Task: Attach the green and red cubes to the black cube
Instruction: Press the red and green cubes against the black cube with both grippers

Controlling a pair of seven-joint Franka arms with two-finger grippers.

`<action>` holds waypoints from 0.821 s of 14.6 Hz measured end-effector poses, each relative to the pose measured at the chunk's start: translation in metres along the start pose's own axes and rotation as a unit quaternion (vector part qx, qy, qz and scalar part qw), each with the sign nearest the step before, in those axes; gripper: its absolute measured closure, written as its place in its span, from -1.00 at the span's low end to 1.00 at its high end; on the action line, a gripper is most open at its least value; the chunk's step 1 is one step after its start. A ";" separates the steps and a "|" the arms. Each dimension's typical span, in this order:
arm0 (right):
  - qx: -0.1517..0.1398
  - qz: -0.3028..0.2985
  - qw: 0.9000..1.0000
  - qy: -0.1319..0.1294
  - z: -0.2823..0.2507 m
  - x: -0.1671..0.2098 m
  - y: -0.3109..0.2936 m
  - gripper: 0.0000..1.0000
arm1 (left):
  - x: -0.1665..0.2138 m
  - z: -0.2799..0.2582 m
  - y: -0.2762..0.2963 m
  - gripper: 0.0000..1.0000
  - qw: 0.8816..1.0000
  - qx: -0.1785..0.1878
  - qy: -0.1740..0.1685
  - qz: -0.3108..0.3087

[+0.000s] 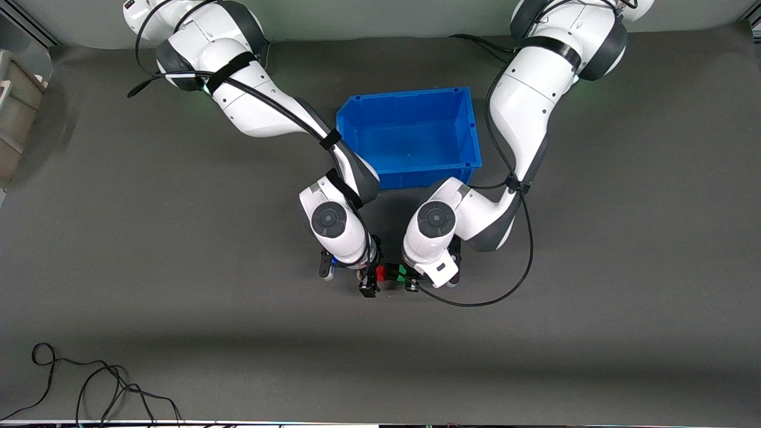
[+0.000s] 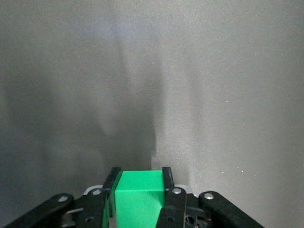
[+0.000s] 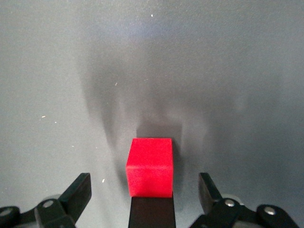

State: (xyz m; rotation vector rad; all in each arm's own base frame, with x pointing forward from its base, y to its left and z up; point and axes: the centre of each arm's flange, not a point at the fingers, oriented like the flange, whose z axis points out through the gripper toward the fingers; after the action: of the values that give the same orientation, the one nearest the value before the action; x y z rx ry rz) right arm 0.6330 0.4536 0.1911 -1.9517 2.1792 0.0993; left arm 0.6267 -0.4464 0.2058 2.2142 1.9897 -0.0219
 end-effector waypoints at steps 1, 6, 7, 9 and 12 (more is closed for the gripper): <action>0.000 0.000 1.000 0.000 0.000 0.000 0.000 -1.00 | 0.000 0.000 0.000 0.21 1.000 0.001 0.001 0.000; 0.000 0.000 1.000 0.000 0.001 0.000 0.000 -1.00 | 0.002 0.000 0.001 -0.74 1.000 0.002 0.002 -0.001; 0.000 0.000 1.000 0.000 0.002 0.001 0.000 -1.00 | 0.003 -0.001 0.002 -0.93 1.000 0.001 0.002 -0.002; 0.001 0.000 1.000 -0.001 0.005 0.001 0.001 -1.00 | 0.004 -0.002 0.004 -1.00 1.000 -0.001 0.001 -0.003; 0.004 0.001 1.000 -0.002 0.009 0.002 0.001 -1.00 | 0.005 -0.003 0.005 -1.00 1.000 -0.002 0.002 -0.004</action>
State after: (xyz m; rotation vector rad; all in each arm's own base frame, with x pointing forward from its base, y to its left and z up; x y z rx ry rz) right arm 0.6331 0.4532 0.1820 -1.9446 2.1754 0.0954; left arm 0.6315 -0.4417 0.2084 2.2063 1.9980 -0.0160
